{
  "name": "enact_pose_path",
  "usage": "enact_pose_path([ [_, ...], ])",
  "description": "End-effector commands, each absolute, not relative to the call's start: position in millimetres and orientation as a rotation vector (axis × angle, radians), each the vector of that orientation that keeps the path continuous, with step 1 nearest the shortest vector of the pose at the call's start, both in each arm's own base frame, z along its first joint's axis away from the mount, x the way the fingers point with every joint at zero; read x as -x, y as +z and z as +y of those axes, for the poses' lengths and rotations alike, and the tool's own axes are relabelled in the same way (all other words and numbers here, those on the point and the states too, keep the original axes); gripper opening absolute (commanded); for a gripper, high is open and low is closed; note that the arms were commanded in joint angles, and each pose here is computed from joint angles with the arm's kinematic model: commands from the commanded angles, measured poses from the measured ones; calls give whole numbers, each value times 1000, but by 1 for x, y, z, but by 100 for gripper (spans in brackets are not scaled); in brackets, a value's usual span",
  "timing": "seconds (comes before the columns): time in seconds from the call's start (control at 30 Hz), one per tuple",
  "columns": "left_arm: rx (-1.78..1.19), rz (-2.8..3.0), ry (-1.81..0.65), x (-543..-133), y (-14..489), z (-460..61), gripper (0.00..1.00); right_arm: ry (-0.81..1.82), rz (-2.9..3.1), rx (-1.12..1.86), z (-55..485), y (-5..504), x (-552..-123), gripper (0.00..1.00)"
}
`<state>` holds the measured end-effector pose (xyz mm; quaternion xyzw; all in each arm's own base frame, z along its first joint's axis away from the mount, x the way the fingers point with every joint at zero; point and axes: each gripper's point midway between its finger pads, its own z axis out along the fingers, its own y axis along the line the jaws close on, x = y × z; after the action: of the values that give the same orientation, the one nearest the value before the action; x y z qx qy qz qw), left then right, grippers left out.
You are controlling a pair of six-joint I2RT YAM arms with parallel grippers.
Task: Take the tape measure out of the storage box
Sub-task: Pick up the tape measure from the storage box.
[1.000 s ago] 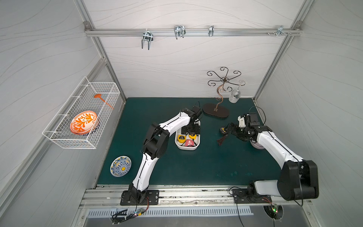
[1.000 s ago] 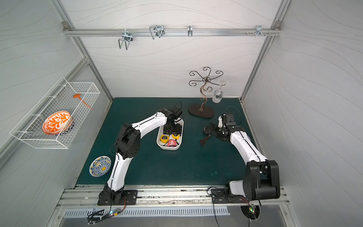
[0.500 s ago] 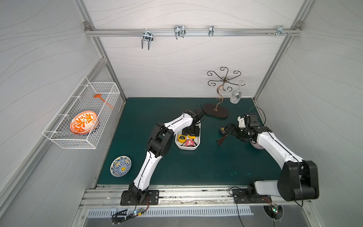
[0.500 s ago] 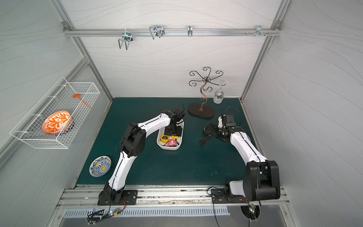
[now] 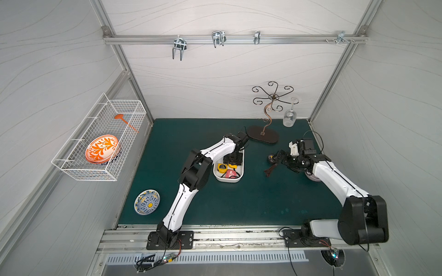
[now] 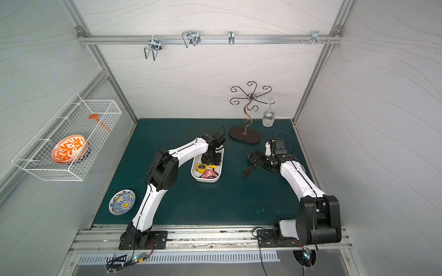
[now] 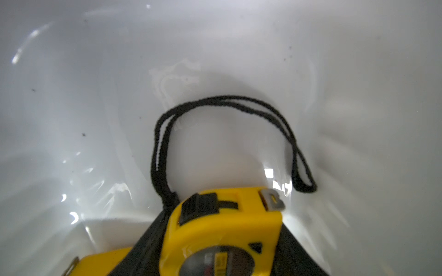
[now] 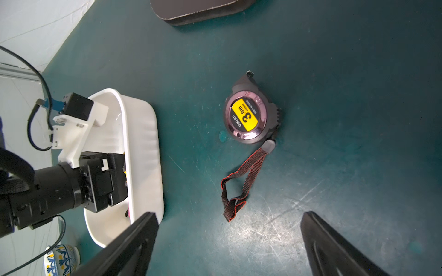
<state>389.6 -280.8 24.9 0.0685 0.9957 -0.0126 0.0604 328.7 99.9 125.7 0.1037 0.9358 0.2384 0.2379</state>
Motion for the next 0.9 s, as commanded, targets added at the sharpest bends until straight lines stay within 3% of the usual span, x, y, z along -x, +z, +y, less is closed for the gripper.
enact_pose_path([
  [0.0, -113, 2946, -120, -400, 67, -274, 6, 710, 2522, -244, 109, 136, -329, 99],
  [0.13, -32, 2876, -196, -408, 106, -267, 0, 764, 2493, -184, 122, 141, -328, 99],
  [0.47, 184, 2662, -501, -411, 197, -266, 0, 939, 2315, 15, 167, 174, -323, 99],
  [0.87, 420, 2528, -953, -394, 239, -293, 0, 1073, 1997, 210, 216, 233, -305, 98],
])
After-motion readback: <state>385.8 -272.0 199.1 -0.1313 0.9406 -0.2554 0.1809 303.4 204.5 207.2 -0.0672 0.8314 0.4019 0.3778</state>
